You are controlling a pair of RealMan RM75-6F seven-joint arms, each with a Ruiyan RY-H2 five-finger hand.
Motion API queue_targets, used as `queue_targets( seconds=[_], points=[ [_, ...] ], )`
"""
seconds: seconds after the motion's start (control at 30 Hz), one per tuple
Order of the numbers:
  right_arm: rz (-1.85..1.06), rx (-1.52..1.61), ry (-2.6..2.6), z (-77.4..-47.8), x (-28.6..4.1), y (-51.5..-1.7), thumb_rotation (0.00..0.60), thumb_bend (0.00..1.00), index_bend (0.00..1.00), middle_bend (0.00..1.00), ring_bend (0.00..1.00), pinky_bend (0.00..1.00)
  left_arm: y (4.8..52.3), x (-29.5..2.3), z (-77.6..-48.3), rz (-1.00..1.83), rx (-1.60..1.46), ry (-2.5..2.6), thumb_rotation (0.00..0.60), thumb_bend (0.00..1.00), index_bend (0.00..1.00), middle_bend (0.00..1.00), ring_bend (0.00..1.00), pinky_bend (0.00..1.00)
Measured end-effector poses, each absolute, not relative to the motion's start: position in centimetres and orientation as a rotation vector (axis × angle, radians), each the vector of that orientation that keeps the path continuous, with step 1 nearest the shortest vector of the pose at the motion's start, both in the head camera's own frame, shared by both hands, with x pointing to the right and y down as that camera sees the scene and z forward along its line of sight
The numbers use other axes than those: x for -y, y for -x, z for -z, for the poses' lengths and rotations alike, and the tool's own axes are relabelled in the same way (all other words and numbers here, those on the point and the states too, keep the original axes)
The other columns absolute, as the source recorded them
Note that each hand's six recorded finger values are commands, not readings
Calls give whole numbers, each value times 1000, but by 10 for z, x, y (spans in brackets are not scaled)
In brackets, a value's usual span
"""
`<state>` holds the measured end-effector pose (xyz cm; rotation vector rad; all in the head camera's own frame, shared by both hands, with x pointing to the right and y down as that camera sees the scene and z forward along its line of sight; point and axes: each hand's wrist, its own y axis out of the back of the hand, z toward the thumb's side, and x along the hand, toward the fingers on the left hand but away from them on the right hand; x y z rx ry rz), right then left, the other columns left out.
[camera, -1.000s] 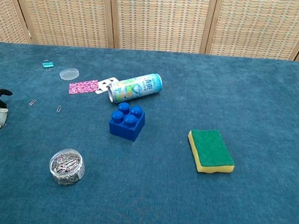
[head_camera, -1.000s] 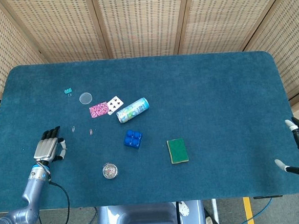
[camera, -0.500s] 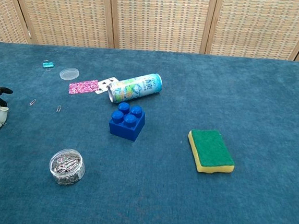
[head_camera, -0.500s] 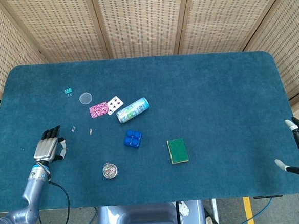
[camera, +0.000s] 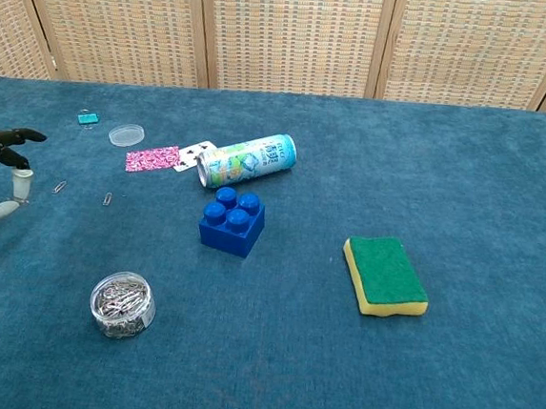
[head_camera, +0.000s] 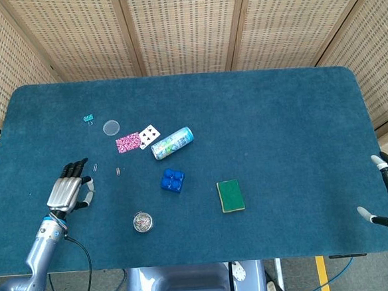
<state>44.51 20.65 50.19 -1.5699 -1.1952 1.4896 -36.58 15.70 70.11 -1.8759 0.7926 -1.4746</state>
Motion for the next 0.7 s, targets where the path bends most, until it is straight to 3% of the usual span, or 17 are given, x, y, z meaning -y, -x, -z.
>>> queue_targets(
  seconds=[0.37, 0.7],
  points=[
    [-1486, 1204, 1570, -501, -206, -446, 600, 0, 0, 0, 0, 0, 304, -200, -664, 1248, -600, 1988, 600, 464, 663, 0, 0, 0],
    [-1483, 1213, 1571, -499, -205, -448, 600, 0, 0, 0, 0, 0, 273, -220, -670, 1210, -494, 2030, 600, 464, 663, 0, 0, 0]
  ],
)
